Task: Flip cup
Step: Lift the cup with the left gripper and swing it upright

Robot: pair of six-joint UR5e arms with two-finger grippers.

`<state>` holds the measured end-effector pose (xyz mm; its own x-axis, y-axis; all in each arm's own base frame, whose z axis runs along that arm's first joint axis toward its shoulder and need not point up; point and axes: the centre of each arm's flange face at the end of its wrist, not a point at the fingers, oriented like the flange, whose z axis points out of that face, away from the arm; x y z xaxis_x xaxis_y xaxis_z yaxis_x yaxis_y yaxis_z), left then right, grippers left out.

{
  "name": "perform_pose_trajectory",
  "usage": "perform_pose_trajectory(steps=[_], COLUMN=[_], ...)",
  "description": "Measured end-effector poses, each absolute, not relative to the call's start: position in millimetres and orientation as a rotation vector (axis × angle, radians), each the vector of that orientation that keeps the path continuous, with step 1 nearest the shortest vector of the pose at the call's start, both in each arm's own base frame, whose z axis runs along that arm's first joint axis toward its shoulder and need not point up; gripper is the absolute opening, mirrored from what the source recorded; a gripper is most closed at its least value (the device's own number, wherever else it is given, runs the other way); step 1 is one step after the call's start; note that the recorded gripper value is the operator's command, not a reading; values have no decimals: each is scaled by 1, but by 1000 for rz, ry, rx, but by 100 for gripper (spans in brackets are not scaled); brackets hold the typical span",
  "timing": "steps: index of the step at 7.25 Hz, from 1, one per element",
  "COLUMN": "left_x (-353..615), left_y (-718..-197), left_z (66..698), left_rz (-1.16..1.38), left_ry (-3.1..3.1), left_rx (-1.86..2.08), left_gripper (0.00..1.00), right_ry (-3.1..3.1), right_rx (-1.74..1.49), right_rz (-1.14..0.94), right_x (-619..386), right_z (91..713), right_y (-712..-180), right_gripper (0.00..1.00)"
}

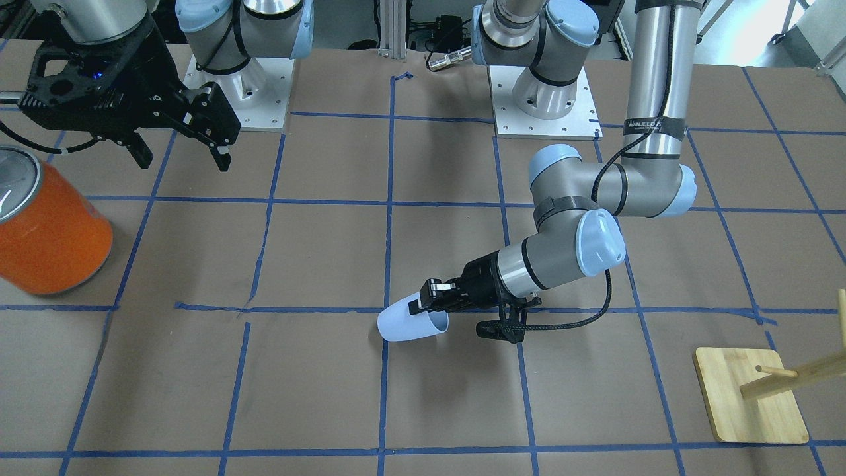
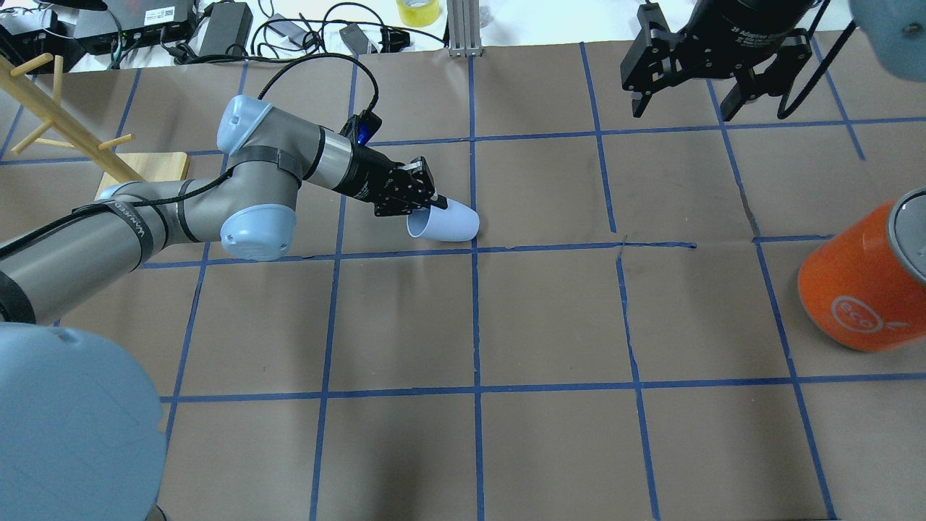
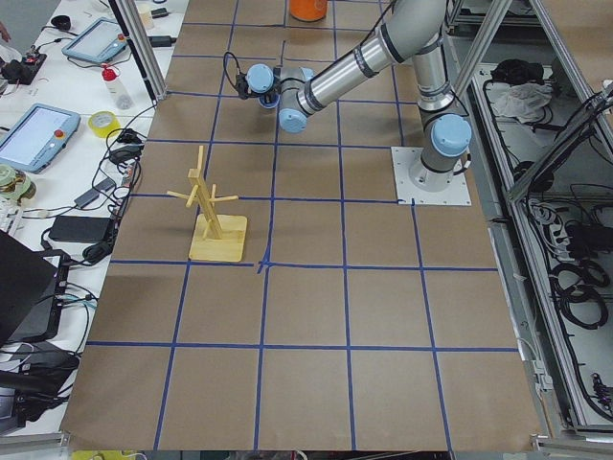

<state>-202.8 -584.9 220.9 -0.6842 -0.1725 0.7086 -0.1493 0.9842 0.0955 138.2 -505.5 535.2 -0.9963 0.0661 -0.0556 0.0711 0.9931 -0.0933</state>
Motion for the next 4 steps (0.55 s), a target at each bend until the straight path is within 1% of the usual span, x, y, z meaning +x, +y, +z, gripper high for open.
perform_pose_trajectory(steps=[3,4], left_x=[-195,-187], left_y=[-601,-606], left_z=[277,286], left_rz=[56,106], left_ry=[-2402,-2490], left_rx=[349,373], left_gripper=[0,0], right_ry=[3084,3084], right_rx=[108,107], right_rz=[-143,-143], right_x=[138,138], right_z=[534,534], right_y=[-505,-505], right_gripper=[100,100])
